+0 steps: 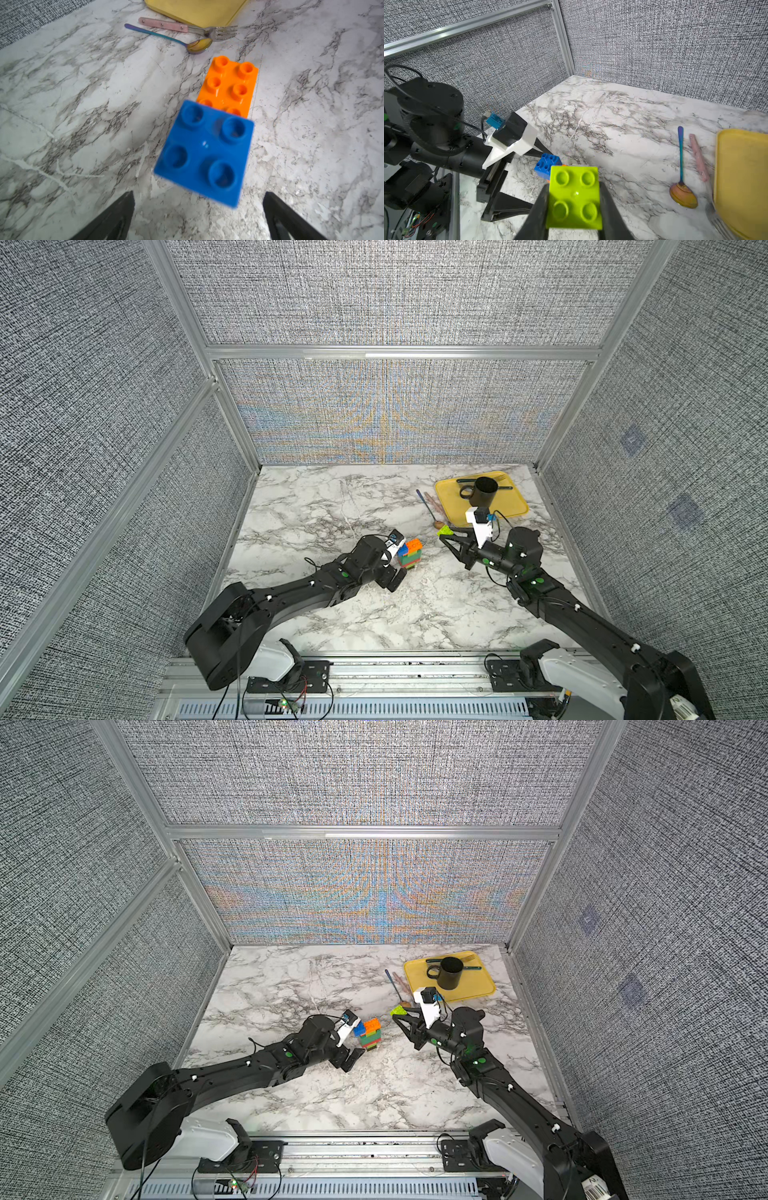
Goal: Assemble a carrot with lego
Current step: Adjust the lego brick at the center of the board.
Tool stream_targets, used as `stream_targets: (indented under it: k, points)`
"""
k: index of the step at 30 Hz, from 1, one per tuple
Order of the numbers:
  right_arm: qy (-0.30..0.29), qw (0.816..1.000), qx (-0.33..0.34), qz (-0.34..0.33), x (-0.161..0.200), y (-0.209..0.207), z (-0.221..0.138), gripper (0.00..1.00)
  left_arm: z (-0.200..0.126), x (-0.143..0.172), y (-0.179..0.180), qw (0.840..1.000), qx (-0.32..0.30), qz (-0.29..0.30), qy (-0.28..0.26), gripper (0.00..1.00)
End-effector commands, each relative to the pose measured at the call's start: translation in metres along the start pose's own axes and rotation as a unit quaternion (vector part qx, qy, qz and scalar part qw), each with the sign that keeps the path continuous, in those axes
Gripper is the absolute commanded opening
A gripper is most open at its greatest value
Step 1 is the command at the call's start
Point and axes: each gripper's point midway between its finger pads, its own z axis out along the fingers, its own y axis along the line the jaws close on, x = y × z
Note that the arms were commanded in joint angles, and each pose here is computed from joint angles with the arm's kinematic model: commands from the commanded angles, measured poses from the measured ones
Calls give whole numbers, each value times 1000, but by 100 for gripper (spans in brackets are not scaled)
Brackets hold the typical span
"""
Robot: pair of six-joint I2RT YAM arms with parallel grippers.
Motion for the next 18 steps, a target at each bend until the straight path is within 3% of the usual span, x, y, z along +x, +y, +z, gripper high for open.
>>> stream_targets:
  k: [1, 18]
  points:
    - [4, 1000, -5, 9, 2, 1, 0, 14, 7, -17, 10, 999, -30, 15, -29, 100]
    - [18, 1000, -3, 15, 16, -3, 2, 14, 12, -3, 30, 996, -88, 24, 0, 100]
